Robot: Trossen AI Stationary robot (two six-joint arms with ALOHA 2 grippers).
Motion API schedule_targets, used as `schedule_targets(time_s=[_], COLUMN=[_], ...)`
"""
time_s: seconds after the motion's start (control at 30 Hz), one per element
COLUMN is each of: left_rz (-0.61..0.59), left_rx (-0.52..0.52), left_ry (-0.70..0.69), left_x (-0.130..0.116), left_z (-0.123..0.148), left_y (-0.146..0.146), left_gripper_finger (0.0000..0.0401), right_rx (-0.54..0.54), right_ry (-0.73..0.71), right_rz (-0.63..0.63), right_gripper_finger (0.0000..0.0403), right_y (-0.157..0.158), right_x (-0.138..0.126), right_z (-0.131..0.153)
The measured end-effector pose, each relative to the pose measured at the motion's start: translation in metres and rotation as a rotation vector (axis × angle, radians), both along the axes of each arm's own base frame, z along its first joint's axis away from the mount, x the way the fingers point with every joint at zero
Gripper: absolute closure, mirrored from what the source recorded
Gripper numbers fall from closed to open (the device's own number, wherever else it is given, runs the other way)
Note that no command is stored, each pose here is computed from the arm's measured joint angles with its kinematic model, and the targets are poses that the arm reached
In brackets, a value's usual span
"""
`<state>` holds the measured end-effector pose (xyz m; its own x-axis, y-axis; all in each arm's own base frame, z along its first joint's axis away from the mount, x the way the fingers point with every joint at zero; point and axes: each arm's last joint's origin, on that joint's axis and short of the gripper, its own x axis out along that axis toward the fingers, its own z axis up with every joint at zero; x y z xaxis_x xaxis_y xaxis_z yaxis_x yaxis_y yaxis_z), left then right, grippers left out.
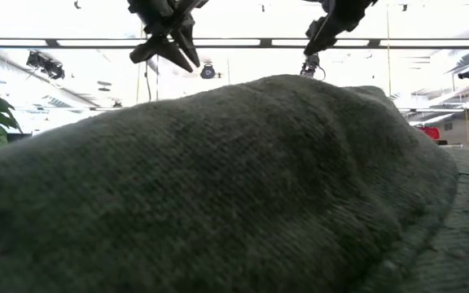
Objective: Pick & Place hat
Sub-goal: Put the top gray cap into the orange bin
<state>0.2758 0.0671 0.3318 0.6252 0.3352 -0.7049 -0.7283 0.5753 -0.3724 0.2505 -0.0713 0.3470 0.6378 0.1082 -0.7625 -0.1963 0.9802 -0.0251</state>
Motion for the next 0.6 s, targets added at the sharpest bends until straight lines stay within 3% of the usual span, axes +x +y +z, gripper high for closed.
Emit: schedule_targets(time_s=[0.37,0.6], left_rz=[-0.005,-0.006], left_rx=[0.036,0.036], left_ry=[-0.031,-0.03], left_x=[0.004,0.004], left_z=[0.003,0.003], left_y=[-0.008,-0.008], left_gripper_finger=[0.0271,0.027], right_rx=[-0.163,-0.225], right_ry=[0.324,0.5], right_rz=[0.052,0.07], right_gripper_finger=[0.0188,0.0188], right_y=[-0.002,-0.015], right_x=[0.061,0.08], right_z=[-0.079,-0.128])
